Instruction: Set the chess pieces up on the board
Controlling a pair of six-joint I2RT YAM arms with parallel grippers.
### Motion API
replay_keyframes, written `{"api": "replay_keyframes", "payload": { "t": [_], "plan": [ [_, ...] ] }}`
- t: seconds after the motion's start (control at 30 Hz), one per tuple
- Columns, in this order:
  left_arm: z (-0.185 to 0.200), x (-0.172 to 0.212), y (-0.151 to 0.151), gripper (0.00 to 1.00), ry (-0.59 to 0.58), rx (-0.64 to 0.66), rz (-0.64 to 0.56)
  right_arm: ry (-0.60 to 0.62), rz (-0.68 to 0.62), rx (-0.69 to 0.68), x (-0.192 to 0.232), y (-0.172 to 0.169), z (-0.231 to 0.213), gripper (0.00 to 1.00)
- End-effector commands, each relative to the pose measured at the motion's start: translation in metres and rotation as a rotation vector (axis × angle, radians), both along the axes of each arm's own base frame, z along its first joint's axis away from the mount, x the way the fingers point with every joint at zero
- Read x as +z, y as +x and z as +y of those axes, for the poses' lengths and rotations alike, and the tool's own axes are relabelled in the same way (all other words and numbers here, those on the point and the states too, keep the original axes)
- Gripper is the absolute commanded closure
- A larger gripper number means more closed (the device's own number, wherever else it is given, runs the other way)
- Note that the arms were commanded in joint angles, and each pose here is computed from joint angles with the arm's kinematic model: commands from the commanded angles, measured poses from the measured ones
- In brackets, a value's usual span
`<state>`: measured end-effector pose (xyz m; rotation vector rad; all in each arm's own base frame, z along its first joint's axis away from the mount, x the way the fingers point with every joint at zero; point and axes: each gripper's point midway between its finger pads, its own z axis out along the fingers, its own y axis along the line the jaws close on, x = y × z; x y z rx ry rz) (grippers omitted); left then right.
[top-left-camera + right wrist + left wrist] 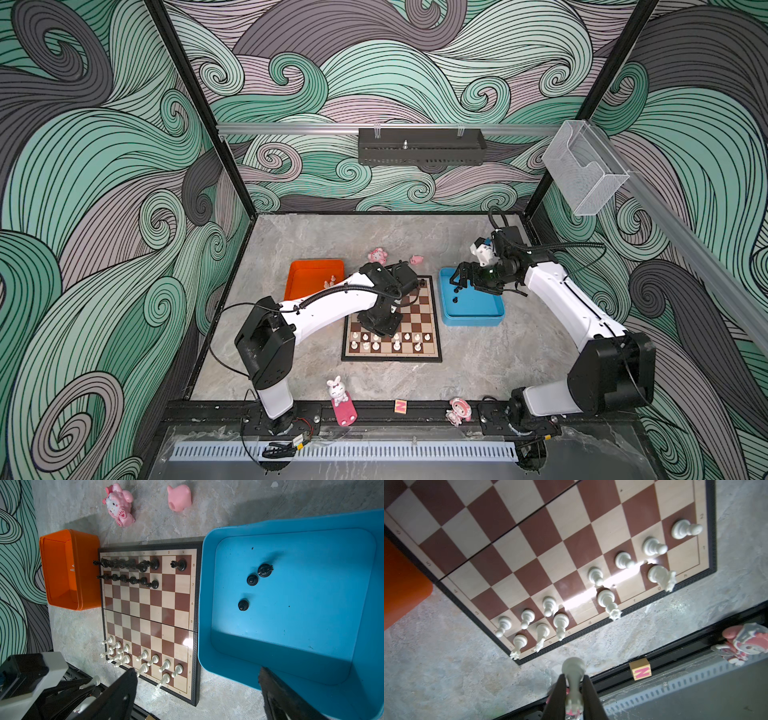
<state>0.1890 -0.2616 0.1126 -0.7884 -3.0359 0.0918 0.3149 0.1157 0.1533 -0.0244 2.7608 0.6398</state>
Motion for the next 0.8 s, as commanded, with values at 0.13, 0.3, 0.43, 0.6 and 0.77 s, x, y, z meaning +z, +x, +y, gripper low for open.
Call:
{"api": "replay_keyframes", "payload": {
  "t": [0.13, 0.3, 0.43, 0.6, 0.77],
  "plan": [
    [-0.019, -0.028, -0.006, 0.82, 0.007, -0.019, 0.019, -0.023, 0.003, -0.001, -0.003, -0.006, -0.008, 0.08],
    [-0.015, -0.040, -0.004, 0.82, 0.044, -0.022, 0.017, -0.024, 0.008, -0.003, -0.005, -0.006, -0.009, 0.08],
    [-0.014, -0.047, -0.004, 0.83, 0.061, -0.025, 0.019, -0.024, 0.012, -0.005, -0.007, -0.006, -0.010, 0.08],
    [-0.013, -0.056, -0.005, 0.83, 0.072, -0.025, 0.034, -0.025, 0.017, -0.004, -0.009, -0.005, -0.010, 0.08],
    [-0.009, -0.065, -0.008, 0.83, 0.094, -0.024, 0.048, -0.025, 0.020, -0.006, -0.009, -0.005, -0.011, 0.08]
  ]
}}
